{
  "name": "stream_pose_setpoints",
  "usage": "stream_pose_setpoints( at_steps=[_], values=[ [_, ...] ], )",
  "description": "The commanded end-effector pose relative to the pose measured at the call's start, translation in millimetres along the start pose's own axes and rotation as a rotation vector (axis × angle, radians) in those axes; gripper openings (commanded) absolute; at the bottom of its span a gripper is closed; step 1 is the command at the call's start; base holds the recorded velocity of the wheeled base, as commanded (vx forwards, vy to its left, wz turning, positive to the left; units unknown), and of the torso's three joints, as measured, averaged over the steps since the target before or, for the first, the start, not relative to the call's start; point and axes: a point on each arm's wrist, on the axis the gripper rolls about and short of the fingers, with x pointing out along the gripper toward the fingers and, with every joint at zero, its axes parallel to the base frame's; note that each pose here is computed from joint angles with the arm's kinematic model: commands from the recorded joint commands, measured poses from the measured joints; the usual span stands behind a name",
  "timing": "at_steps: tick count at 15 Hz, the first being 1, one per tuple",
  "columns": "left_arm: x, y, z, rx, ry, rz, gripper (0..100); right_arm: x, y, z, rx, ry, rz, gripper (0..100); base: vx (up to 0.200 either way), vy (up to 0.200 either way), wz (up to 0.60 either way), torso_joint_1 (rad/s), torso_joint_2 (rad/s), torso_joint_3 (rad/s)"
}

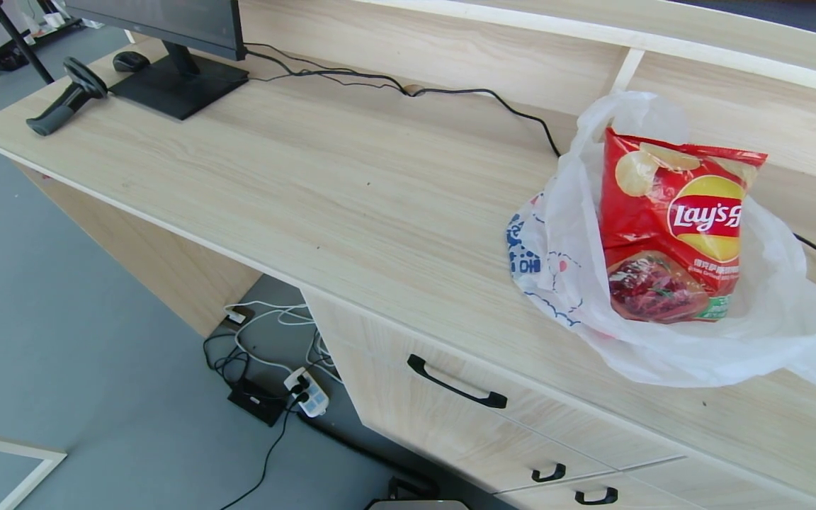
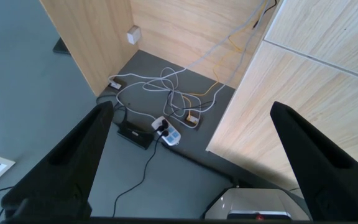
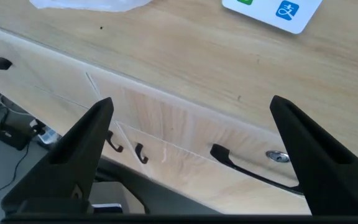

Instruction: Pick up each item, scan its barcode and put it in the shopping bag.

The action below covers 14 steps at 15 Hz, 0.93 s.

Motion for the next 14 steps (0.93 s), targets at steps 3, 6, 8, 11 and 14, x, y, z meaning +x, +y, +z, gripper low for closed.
stream_pose_setpoints(
  at_steps=[3,6,8,11,14],
  values=[
    [0.0,0.0,0.1,-0.009,-0.001,0.003,100,0.1,-0.1,0.4,0.042,-0.001,-0.001,100,0.0,0.0,0.0,0.0,0.0,0.0],
    [0.1,0.0,0.0,-0.009,0.002,0.003,100,0.1,-0.1,0.6,0.056,-0.003,-0.001,100,0.0,0.0,0.0,0.0,0.0,0.0],
    [0.1,0.0,0.0,-0.009,0.002,0.003,100,0.1,-0.1,0.6,0.056,-0.003,-0.001,100,0.0,0.0,0.0,0.0,0.0,0.0],
    [0.1,0.0,0.0,-0.009,0.002,0.003,100,0.1,-0.1,0.6,0.057,-0.003,-0.001,100,0.0,0.0,0.0,0.0,0.0,0.0],
    [0.1,0.0,0.2,-0.009,0.0,0.003,100,0.1,-0.1,0.6,0.053,-0.003,-0.001,100,0.0,0.0,0.0,0.0,0.0,0.0]
  ],
)
